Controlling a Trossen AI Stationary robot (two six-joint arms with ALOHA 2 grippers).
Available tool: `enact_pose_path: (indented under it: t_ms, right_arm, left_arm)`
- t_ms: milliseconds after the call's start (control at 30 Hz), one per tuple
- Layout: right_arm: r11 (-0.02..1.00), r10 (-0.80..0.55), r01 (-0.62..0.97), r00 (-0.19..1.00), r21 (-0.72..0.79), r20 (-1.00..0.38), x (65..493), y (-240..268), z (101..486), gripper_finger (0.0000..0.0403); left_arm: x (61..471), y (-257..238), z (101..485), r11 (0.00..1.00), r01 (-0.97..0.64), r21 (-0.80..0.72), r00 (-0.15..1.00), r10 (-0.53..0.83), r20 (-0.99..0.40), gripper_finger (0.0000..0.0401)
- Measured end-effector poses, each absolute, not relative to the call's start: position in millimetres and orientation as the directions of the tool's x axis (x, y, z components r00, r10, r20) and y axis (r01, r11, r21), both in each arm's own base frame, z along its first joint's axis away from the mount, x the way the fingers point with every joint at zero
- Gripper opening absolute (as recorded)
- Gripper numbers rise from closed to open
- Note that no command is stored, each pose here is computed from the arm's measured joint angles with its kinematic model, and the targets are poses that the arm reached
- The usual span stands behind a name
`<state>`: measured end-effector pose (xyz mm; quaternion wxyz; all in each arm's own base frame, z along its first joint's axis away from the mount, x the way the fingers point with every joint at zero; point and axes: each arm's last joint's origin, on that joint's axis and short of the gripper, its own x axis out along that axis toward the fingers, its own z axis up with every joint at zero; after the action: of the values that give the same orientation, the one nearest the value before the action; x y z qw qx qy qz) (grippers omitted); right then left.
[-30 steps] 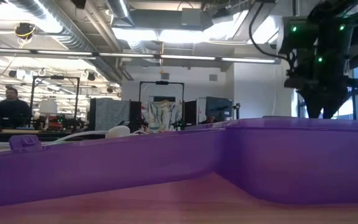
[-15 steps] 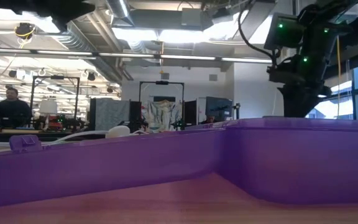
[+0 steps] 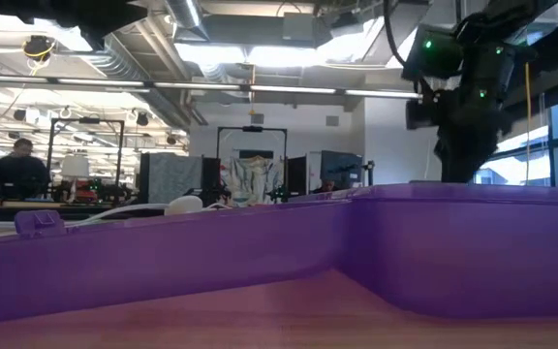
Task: Pick & place school supplies into a supply box
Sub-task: Put the black pen into the purple supply box
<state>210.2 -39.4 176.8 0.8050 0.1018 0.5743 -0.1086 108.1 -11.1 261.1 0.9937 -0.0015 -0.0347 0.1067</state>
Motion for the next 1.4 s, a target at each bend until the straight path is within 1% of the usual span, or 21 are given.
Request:
enact_pose_path:
  t_ms: [200,467,567,667,867,1000,1233,1400]
  right_arm:
    - [0.988,-0.027,0.153,0.217,0.006,-0.976,221,-31,153,0.0197]
    - [0.996,-0.016,0.085,0.166,-0.002,-0.986,230,-27,133,0.0194]
    - [0.997,-0.006,0.074,0.141,0.004,-0.990,232,-27,128,0.0173]
    - [0.998,-0.004,0.057,0.129,0.003,-0.992,232,-27,125,0.0141]
    - [0.999,-0.013,0.053,0.136,-0.006,-0.991,232,-26,125,0.0082]
    - [0.999,-0.020,0.047,0.135,-0.013,-0.991,233,-24,125,0.0059]
    - [0.989,-0.030,0.147,0.134,-0.010,-0.991,232,-19,126,0.0055]
    - [0.978,-0.017,0.208,0.173,0.020,-0.985,228,-13,136,0.0054]
  left_arm:
    - [108,-11,261,0.977,-0.212,-0.009,0.975,0.212,0.066,0.0166]
    - [108,-11,261,0.977,-0.212,-0.009,0.975,0.212,0.065,0.0168]
    - [108,-11,261,0.977,-0.212,-0.009,0.975,0.212,0.065,0.0168]
    - [108,-11,261,0.977,-0.212,-0.008,0.975,0.212,0.064,0.0166]
    - [108,-11,261,0.977,-0.212,-0.007,0.975,0.212,0.063,0.0166]
    - [108,-11,260,0.977,-0.213,-0.007,0.975,0.213,0.062,0.0168]
    - [108,-11,260,0.977,-0.214,-0.007,0.975,0.214,0.062,0.0165]
    - [108,-11,260,0.977,-0.214,-0.007,0.975,0.214,0.062,0.0168]
